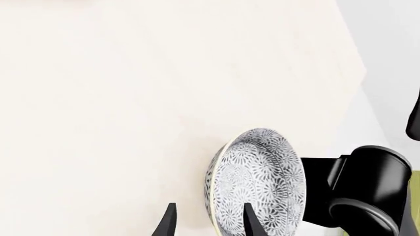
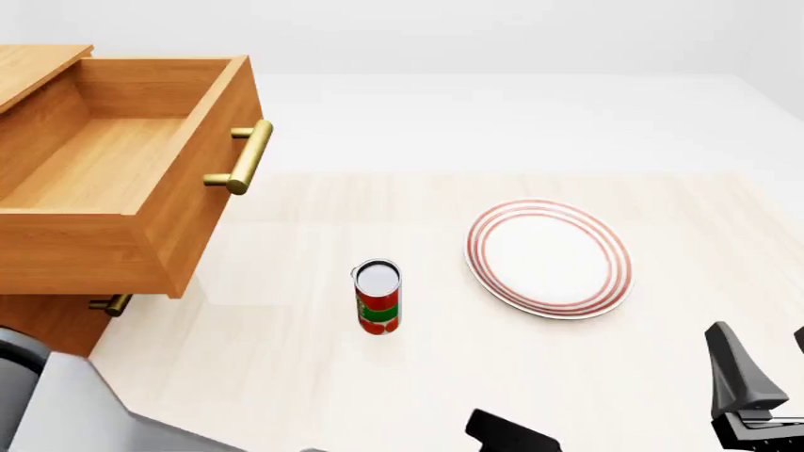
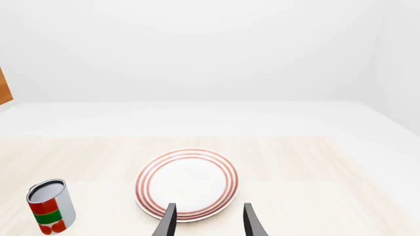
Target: Put the bowl in the top drawer of the cabinet.
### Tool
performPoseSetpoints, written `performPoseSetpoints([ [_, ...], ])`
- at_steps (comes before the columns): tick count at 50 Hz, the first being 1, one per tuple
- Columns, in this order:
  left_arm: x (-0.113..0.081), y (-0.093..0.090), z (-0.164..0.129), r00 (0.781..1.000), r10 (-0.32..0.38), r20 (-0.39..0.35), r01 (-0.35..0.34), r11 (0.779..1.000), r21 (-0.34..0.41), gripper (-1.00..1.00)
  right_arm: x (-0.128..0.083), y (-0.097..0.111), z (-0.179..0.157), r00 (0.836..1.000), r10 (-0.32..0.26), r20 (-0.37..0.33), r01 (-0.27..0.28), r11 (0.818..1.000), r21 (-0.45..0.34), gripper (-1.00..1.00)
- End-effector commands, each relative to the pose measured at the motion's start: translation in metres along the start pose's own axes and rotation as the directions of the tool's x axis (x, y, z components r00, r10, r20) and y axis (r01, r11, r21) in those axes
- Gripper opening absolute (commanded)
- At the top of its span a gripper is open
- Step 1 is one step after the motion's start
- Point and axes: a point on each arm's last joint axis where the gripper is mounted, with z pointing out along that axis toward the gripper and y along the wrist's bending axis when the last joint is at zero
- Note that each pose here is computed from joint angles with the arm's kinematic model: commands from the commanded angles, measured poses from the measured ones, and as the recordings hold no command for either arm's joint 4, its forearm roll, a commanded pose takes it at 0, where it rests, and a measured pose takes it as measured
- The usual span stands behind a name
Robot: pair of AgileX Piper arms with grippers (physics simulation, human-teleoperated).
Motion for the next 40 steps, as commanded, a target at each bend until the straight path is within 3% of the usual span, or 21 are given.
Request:
performPoseSetpoints([
  [1,0.0026,0.0003,0.0040,1.000,-0.005,-0.005,0.005,1.000,0.000,1.00,0.0000,0.0000,0.0000,1.000,0.000,0.000,0.000,1.000,0.000,1.00],
  [39,0.0015,0.0043,0.0053,1.000,-0.011,-0.004,0.011,1.000,-0.009,1.00,0.0034,0.0001,0.0004,1.000,0.000,-0.001,0.000,1.000,-0.002,1.00],
  [40,-0.0001,0.0054,0.0048,1.000,-0.011,0.000,0.011,1.000,-0.011,-1.00,0.0033,0.0001,0.0004,1.000,0.000,-0.001,0.000,1.000,-0.002,1.00],
])
